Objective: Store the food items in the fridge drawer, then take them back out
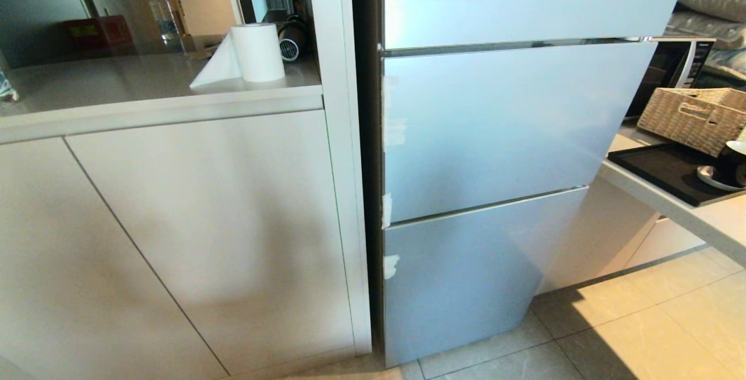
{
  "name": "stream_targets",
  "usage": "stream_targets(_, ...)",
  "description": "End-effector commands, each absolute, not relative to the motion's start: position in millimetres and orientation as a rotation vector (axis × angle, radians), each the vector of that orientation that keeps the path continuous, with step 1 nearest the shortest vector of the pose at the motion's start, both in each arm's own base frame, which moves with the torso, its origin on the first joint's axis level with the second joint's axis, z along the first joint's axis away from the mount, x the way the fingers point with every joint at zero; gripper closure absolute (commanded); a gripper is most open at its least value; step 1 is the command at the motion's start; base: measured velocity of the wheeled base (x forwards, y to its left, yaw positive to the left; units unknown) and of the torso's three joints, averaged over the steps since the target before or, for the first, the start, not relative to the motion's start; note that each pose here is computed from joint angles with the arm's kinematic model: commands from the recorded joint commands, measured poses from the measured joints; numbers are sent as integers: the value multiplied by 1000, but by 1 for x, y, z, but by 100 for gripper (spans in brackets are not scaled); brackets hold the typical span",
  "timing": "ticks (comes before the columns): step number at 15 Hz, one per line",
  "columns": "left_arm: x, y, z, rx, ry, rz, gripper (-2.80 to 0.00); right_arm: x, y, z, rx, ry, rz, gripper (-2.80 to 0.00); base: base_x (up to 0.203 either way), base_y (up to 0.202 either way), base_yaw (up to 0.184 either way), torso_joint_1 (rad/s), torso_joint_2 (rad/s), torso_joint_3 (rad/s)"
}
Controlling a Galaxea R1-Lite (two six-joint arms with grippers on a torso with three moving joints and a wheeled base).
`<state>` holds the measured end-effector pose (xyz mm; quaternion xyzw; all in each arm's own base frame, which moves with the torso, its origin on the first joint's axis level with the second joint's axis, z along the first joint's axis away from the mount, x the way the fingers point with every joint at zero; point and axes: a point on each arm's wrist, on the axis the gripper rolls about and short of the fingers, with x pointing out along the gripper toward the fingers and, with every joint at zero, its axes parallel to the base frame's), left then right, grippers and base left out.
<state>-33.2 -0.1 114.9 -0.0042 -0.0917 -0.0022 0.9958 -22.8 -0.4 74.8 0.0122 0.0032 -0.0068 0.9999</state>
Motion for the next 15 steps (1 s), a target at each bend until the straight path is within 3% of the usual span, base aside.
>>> stream_targets(1, -33, 0, 161, -29, -210, -14, 0, -23, 0, 74, 32, 7, -14, 0, 0, 0, 0, 0, 0, 0)
stream_targets(9, 80, -9, 212, -448, 117, -138, 0, -23, 0, 74, 27, 8, -12, 0, 0, 0, 0, 0, 0, 0)
stream_targets(15, 171, -83, 221, -478, 276, -341, 0, -23, 0, 75, -2, 6, -9, 0, 0, 0, 0, 0, 0, 0)
